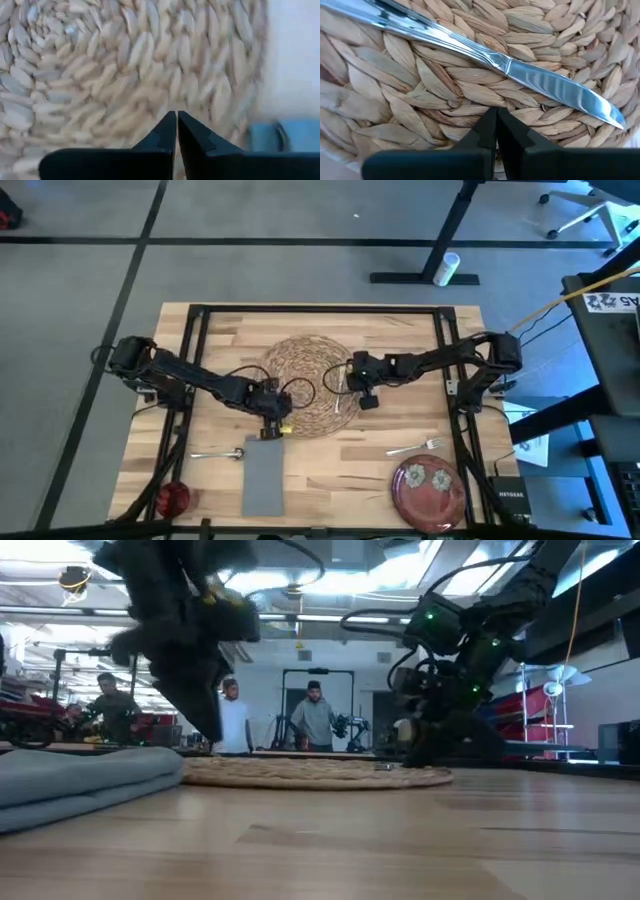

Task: Set table place
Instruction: Move the brown placemat to the center of the table

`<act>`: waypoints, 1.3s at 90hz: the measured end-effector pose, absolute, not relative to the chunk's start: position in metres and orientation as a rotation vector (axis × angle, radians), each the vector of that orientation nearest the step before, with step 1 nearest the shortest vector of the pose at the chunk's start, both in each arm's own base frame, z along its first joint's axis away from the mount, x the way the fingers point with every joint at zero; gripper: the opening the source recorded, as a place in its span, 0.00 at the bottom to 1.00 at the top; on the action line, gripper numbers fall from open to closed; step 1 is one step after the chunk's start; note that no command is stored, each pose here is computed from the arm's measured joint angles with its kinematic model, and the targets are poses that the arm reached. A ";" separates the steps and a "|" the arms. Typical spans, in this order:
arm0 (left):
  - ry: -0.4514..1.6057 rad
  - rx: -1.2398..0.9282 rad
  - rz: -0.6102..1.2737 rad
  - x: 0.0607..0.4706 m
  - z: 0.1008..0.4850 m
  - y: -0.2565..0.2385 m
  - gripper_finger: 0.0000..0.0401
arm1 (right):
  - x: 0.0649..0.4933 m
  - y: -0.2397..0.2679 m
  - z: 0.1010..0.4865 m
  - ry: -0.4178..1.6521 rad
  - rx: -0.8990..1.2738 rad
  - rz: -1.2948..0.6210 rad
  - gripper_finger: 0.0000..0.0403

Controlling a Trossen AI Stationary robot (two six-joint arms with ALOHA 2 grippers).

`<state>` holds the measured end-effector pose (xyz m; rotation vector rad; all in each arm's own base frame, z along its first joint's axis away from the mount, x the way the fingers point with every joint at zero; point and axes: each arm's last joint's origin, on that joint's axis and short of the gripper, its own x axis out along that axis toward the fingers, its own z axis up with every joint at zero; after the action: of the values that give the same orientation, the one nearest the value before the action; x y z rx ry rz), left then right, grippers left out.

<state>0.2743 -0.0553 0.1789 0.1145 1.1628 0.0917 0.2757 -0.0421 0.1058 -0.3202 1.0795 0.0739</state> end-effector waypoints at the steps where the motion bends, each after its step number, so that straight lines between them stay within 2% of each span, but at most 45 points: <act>1: 1.174 0.121 0.088 0.273 0.180 -0.057 0.00 | 0.275 -0.042 0.106 1.080 -0.319 0.077 0.00; 32: 1.482 0.138 0.009 0.230 0.216 -0.109 0.00 | 0.264 -0.039 0.123 1.091 -0.311 0.089 0.00; 49: 1.525 0.036 -0.068 0.216 0.215 -0.135 0.00 | 0.264 -0.039 0.123 1.090 -0.305 0.098 0.00; 73: 1.568 0.021 -0.105 0.199 0.211 -0.155 0.01 | 0.265 -0.039 0.124 1.076 -0.288 0.124 0.00; 97: 1.656 -0.043 -0.044 0.183 0.191 -0.156 0.12 | 0.269 -0.035 0.126 1.025 -0.279 0.165 0.00; 117: 1.618 -0.085 -0.069 0.180 0.174 -0.159 0.21 | 0.279 -0.036 0.137 0.995 -0.280 0.167 0.00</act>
<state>0.1797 -0.1591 0.1740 -0.0853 1.6181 -0.0690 0.2785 -0.0357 0.1371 -0.2801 0.9947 0.1674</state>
